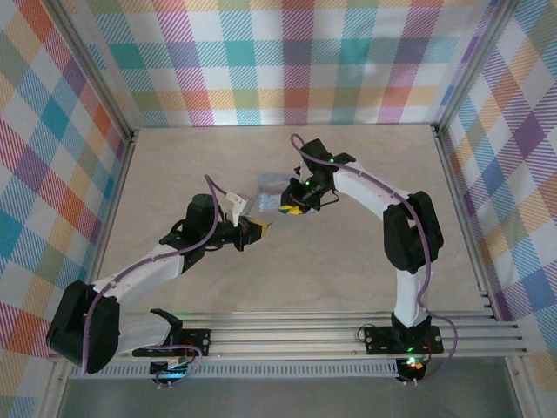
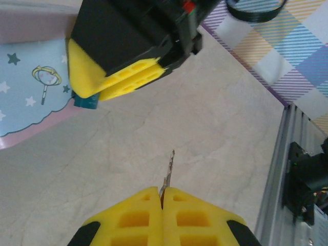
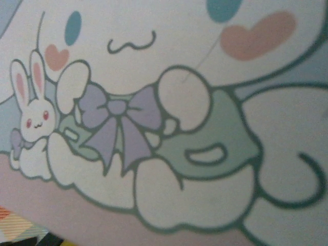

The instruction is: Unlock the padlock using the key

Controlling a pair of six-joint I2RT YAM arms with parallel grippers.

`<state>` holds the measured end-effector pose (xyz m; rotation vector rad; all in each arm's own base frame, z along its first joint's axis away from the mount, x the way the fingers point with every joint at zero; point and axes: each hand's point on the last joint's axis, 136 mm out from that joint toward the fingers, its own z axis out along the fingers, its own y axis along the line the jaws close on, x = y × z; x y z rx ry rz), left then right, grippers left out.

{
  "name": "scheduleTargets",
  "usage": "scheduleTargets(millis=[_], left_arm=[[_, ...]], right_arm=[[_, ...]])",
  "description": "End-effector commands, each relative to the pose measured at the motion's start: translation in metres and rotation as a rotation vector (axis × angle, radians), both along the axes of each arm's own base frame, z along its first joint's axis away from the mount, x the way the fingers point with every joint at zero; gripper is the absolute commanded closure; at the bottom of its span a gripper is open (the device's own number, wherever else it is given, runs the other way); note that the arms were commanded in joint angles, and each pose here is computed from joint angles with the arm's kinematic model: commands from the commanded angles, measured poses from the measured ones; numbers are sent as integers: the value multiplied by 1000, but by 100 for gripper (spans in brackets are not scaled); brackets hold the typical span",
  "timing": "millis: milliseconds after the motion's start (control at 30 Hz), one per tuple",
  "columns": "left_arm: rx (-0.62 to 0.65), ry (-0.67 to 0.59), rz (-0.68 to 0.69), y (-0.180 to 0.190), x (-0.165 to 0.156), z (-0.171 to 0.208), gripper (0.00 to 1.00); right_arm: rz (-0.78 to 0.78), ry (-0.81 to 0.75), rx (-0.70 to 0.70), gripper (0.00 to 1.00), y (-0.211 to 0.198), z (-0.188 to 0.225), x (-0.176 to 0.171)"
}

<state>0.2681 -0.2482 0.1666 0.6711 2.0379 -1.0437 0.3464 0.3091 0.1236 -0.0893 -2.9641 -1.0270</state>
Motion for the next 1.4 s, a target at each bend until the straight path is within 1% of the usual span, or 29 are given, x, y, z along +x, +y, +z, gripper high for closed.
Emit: scheduleTargets(millis=[0, 367, 567, 967, 1167, 1367], left_arm=[[-41, -65, 27, -8, 16, 7, 100], [-58, -38, 23, -23, 38, -7, 100], [-89, -38, 31, -29, 47, -4, 100], [-91, -52, 64, -33, 65, -9, 100], [-85, -60, 79, -31, 68, -9, 100], [-94, -83, 82, -30, 67, 0, 100]], right_arm=[[2, -8, 98, 100, 6, 46, -1], [6, 18, 157, 100, 6, 59, -4], [-5, 29, 182, 100, 4, 61, -6], [3, 58, 217, 100, 3, 61, -6], [-3, 58, 222, 100, 2, 61, -2], [-6, 63, 219, 100, -2, 59, -2]])
